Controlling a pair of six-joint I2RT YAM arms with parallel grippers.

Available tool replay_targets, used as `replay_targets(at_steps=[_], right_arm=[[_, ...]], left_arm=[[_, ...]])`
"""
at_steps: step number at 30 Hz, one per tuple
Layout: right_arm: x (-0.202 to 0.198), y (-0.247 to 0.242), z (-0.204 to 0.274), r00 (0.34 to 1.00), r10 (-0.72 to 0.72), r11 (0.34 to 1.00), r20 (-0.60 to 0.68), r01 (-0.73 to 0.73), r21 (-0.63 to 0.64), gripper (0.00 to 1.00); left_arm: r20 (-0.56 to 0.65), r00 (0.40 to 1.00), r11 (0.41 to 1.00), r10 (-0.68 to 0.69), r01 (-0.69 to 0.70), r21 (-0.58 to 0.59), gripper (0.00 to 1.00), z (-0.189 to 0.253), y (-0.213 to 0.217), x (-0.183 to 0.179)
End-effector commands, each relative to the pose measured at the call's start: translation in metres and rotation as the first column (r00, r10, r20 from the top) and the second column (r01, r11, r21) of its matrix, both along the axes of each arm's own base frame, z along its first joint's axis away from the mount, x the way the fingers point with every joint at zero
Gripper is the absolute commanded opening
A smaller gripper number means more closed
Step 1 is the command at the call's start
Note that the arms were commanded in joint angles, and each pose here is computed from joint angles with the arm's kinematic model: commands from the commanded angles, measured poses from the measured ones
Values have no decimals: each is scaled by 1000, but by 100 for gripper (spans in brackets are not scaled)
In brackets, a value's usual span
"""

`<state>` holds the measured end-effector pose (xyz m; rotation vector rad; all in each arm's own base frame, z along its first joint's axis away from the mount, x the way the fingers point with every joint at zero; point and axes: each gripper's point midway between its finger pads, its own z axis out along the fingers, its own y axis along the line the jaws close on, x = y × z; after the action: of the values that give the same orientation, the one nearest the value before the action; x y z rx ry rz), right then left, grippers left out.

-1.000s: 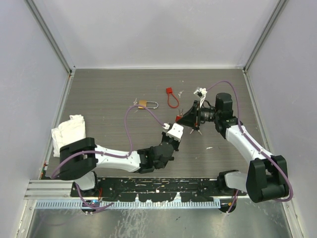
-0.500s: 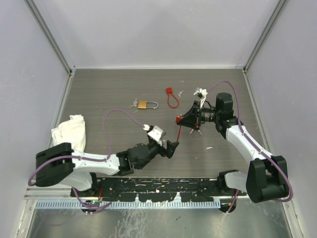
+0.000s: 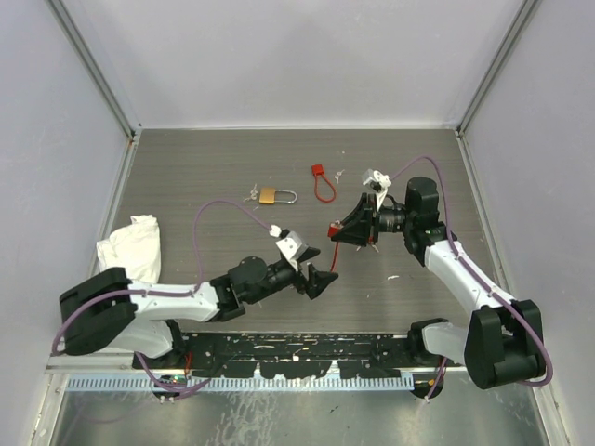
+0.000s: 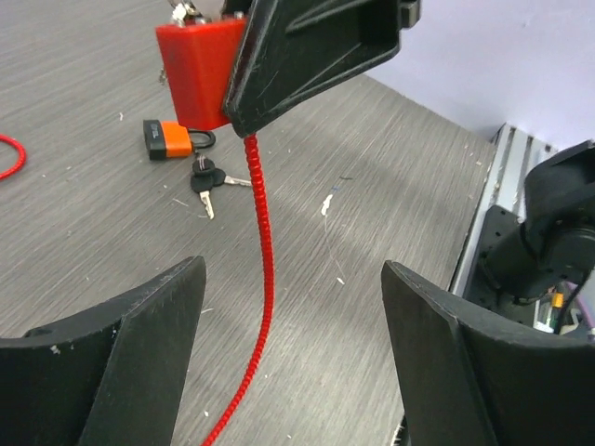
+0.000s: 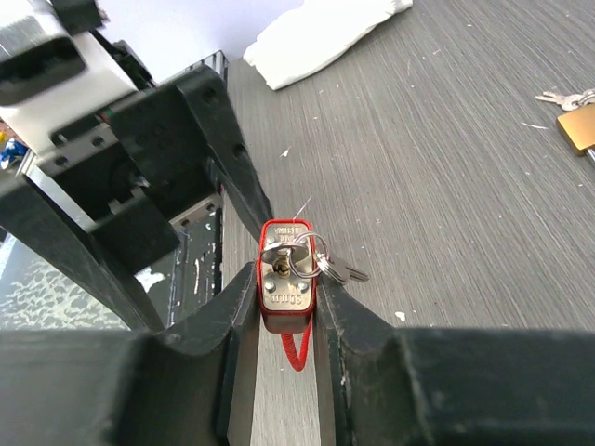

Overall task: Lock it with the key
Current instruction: Lock the lock.

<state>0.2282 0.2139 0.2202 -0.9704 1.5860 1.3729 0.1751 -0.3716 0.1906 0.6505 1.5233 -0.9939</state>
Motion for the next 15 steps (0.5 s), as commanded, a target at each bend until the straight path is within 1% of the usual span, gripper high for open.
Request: replay_targets(at_steps=[1, 5, 9, 11, 15], right_arm=[[-10, 4, 17, 992, 67, 997, 105, -70, 29, 1], [-11, 5, 17, 991, 75, 996, 109, -78, 30, 1], [-12, 6, 18, 990, 79, 996, 116, -83, 30, 1], [-13, 7, 18, 990, 83, 996, 114, -87, 29, 1], [-12, 7, 17, 991, 76, 996, 114, -80, 26, 2]], left_arm=[[64, 998, 996, -17, 23, -81, 76, 29, -24, 14], [30, 1000, 992, -2, 6, -128, 68, 31, -34, 32], [-16, 1000, 982, -6, 3, -187, 57, 31, -35, 45], [-20, 999, 977, -31, 26, -213, 51, 33, -37, 46], [-29, 995, 971, -100, 91, -221, 37, 31, -47, 42]])
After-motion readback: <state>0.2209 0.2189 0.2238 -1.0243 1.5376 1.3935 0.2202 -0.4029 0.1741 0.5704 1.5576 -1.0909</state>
